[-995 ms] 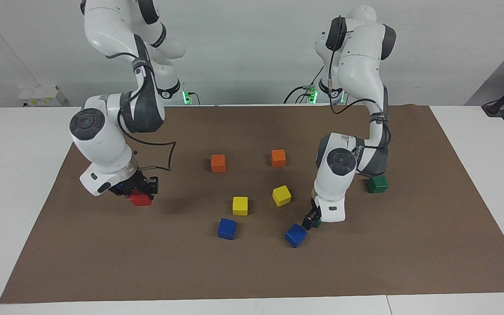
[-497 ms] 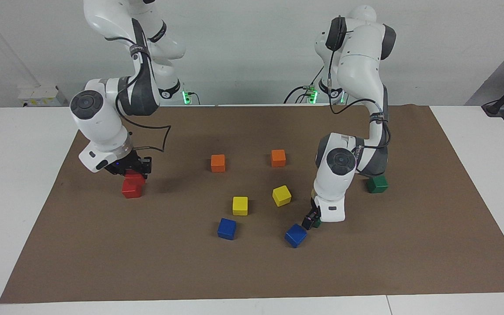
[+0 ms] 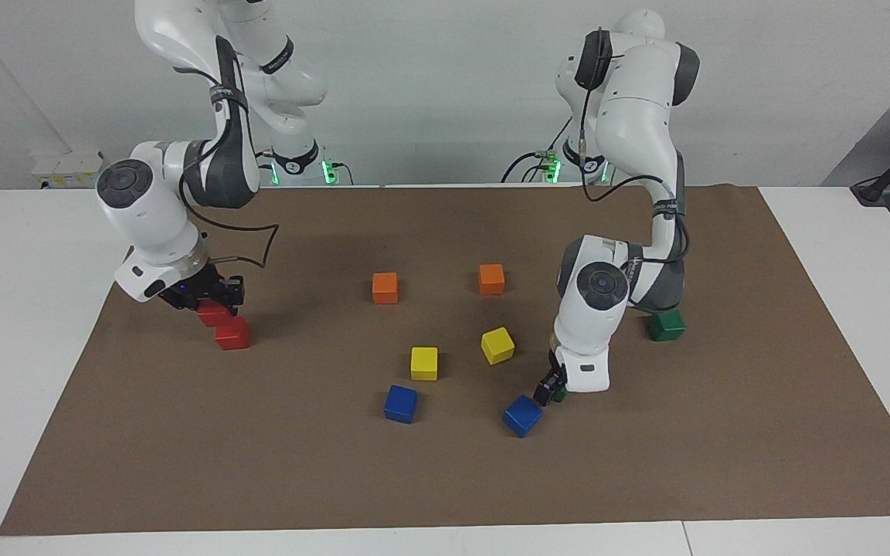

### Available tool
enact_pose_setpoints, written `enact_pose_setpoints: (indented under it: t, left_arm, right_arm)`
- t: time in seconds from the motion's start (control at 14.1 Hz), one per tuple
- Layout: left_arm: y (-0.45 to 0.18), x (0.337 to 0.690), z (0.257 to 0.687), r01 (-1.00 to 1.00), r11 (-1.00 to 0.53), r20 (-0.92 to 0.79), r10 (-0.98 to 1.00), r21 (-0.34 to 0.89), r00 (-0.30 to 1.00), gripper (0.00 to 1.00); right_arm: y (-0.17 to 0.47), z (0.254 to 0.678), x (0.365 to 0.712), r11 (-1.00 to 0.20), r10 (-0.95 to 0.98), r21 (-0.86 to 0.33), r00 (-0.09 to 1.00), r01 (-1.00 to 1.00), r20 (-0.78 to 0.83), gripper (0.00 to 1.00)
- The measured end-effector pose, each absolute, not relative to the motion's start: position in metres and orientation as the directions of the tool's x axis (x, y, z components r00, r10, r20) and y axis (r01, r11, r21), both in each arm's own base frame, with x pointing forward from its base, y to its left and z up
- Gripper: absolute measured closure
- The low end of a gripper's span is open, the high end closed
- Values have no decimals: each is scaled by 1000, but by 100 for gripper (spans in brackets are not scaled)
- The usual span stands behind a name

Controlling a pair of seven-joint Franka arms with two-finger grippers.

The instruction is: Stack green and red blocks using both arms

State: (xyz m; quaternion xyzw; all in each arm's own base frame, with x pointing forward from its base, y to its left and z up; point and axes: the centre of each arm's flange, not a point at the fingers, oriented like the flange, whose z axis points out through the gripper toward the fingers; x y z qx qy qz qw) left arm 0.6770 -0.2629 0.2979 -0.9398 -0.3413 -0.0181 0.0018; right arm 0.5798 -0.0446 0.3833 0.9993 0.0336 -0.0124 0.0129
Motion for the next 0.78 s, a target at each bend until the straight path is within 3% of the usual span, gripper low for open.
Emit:
enact_pose_setpoints:
  t: [0.07, 0.28, 0.5, 0.78]
  left_arm:
    - [-263, 677, 298, 642, -767, 35, 642, 9, 766, 9]
    - [-263, 676, 300, 640, -768, 36, 640, 3, 768, 45]
    - [-259, 671, 306, 612, -788, 53, 610, -56, 790, 45]
    - [-210, 666, 369, 446, -889, 35, 445, -106, 895, 45]
  right_arm:
    - [-46, 381, 579, -997, 66, 25, 997, 67, -26, 45]
    - [-45, 374, 577, -997, 68, 25, 998, 68, -16, 45]
    - [-45, 367, 574, -997, 69, 24, 997, 69, -19, 45]
    - [-45, 359, 577, -997, 70, 23, 998, 70, -3, 45]
